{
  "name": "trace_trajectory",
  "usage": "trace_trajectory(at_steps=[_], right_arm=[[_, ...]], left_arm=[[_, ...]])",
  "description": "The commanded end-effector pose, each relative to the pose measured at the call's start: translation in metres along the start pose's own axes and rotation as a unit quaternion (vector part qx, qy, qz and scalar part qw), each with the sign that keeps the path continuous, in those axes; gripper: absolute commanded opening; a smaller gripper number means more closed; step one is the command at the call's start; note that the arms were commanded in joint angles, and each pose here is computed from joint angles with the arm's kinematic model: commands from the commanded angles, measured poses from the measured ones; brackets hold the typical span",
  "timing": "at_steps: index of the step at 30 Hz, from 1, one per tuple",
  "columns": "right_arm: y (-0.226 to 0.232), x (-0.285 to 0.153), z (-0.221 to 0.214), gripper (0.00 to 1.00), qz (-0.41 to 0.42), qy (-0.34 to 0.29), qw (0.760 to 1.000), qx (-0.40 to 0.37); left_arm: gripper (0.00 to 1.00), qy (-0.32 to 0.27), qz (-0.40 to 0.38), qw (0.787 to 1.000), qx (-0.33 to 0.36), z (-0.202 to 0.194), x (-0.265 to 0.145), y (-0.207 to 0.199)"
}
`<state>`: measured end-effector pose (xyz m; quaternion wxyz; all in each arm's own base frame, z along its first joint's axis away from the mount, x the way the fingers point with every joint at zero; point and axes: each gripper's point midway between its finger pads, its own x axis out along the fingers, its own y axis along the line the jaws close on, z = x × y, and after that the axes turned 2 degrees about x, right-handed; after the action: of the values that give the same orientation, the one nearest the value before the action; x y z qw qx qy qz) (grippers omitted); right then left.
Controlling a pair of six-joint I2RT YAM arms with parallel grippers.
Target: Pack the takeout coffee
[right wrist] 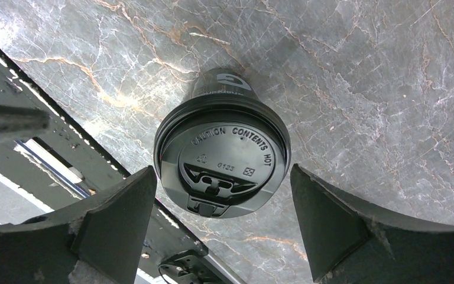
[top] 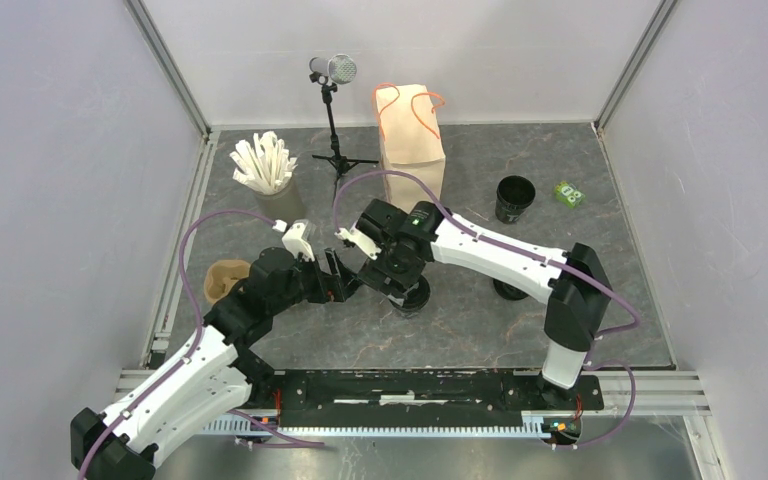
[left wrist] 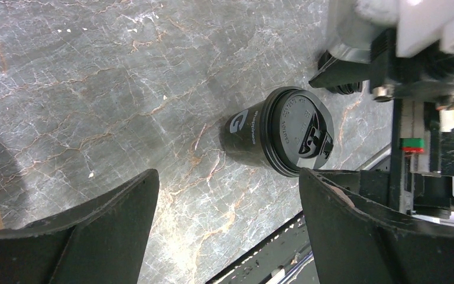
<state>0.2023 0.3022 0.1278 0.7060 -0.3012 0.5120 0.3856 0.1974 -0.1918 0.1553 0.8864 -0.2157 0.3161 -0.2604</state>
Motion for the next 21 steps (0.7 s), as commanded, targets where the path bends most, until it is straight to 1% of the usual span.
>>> trace_trajectory(at_steps=[1,6,8,10,11,13,15,18,21], right_arm=[[-0.006,-0.023,0.006,0.90,-0.004,-0.034,0.999,-0.002],[-0.019,-0.028,-0.007,0.91,-0.012,-0.050,0.999,0.014],[-0.026,-0.033,-0.010,0.91,-0.017,-0.066,0.997,0.026],[-0.031,-0.041,-0.009,0.92,-0.021,-0.092,0.995,0.035],[-0.034,-0.046,-0.009,0.93,-0.024,-0.106,0.993,0.038],[-0.040,-0.052,-0.010,0.98,-0.036,-0.132,0.990,0.043],[-0.047,-0.058,-0.012,0.98,-0.054,-0.160,0.984,0.054],[-0.053,-0.067,-0.010,0.98,-0.075,-0.209,0.973,0.061],[-0.067,-0.082,-0.012,0.98,-0.116,-0.267,0.953,0.079]], left_arm=[[0.94,-0.021,-0.018,1.000,-0.006,0.016,-0.005,-0.013],[0.94,-0.020,-0.032,0.999,0.003,0.016,-0.007,-0.018],[0.96,-0.021,-0.043,0.999,0.007,0.017,-0.009,-0.022],[0.99,-0.017,-0.061,0.998,0.011,0.018,-0.009,-0.029],[1.00,-0.013,-0.070,0.997,0.013,0.017,-0.009,-0.033],[1.00,-0.005,-0.083,0.996,0.014,0.017,-0.006,-0.039],[1.00,0.002,-0.085,0.996,0.015,0.017,-0.002,-0.041],[1.00,0.010,-0.080,0.997,0.019,0.018,0.005,-0.040],[1.00,0.027,-0.088,0.995,0.023,0.018,0.014,-0.045]])
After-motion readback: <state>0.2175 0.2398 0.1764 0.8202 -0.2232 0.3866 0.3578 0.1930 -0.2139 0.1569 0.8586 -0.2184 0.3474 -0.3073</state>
